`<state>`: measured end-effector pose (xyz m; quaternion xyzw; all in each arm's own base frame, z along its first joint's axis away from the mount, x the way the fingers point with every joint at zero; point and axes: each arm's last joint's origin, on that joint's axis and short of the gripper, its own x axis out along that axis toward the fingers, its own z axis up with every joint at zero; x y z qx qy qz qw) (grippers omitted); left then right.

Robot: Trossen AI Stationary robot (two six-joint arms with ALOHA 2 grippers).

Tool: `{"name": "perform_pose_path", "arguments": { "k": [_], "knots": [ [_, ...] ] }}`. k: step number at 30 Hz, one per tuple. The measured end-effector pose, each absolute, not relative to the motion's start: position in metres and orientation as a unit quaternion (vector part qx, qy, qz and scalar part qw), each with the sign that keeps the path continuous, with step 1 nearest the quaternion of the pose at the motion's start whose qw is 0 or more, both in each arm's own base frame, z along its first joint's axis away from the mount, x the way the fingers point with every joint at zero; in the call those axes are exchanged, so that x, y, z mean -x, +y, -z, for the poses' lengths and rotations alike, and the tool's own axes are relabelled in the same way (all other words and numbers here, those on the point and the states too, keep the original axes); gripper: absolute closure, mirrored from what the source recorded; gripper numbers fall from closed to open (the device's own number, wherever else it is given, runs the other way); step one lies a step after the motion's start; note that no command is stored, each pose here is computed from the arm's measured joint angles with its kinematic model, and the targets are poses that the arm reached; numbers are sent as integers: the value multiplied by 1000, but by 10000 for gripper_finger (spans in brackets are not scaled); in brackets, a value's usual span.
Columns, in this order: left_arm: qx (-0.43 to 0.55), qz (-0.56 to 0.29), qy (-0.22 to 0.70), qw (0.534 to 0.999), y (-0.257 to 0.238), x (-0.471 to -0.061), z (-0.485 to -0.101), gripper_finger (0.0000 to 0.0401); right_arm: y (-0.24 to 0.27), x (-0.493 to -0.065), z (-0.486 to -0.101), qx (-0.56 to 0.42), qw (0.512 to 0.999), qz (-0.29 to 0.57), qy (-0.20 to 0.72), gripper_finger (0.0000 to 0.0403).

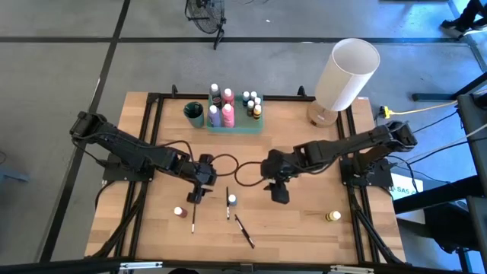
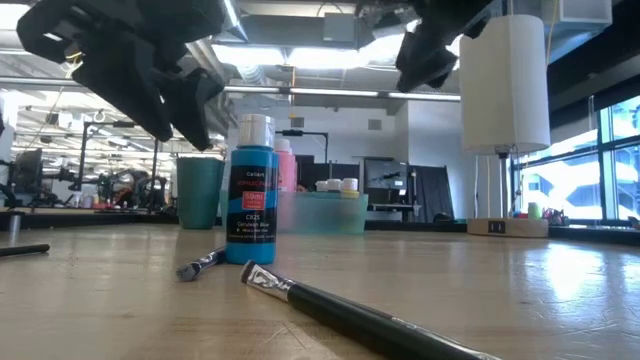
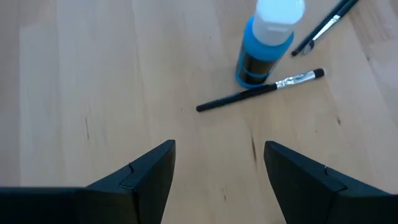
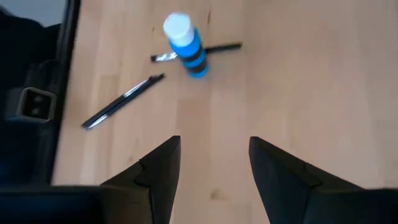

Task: Pick & Place Paint Supplies
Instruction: Put the silver paintbrush into the green cup

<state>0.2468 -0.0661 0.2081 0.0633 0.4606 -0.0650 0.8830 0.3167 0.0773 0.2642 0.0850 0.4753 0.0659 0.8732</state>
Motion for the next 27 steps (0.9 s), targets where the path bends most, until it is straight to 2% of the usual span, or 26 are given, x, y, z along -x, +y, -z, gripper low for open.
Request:
{"name": "perform_pose_path", "arguments": {
  "k": [9,16,20,22,27],
  "knots": [
    [54,-7,496,867,-65,-241,-204,159,80,-320,-267,-55,889,-54,450,209],
    [243,-59,509,824,-68,-240,-204,159,80,-320,-267,-25,892,-70,446,209],
    [316,-81,509,796,-71,-239,-204,159,80,-320,-267,12,893,-89,442,209],
    [338,-64,492,799,-75,-243,-207,159,80,-321,-267,34,893,-99,437,209],
    [341,27,409,846,-85,-258,-223,159,80,-322,-268,89,892,-127,425,209]
  ]
}}
